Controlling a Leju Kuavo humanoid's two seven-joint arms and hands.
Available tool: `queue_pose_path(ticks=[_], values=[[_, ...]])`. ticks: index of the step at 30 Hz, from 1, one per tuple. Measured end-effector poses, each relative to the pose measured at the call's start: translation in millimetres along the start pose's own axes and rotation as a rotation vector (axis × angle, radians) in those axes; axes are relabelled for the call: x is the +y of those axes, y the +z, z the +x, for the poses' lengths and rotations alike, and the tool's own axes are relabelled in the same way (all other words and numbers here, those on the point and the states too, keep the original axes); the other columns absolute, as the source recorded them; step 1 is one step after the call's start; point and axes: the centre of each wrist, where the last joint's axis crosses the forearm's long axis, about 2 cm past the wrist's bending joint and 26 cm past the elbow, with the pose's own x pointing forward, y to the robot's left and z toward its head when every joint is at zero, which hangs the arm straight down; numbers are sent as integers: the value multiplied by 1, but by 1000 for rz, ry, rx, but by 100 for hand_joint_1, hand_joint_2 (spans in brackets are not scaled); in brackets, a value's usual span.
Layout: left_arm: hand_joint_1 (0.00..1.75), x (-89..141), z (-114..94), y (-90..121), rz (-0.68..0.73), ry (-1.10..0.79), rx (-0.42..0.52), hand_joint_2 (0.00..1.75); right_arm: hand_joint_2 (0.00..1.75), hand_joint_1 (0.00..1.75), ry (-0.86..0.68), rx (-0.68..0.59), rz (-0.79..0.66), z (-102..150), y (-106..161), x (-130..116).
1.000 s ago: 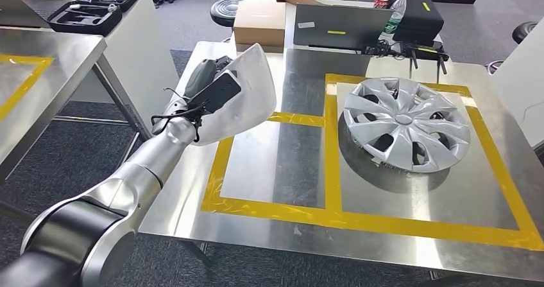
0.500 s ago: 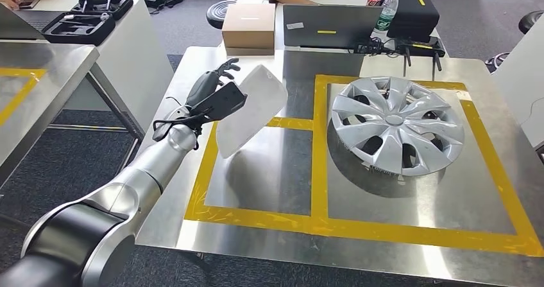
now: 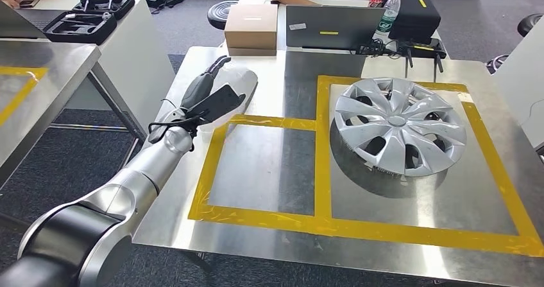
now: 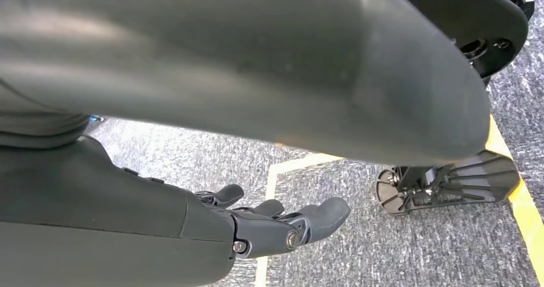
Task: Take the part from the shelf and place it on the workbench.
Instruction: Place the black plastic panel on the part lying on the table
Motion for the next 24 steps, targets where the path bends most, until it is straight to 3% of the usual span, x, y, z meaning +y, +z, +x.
queue_pose_path(ticks=[24], values=[[0, -7, 7, -2, -35, -26, 0, 0, 0, 0, -6, 10, 8, -4, 0, 3]])
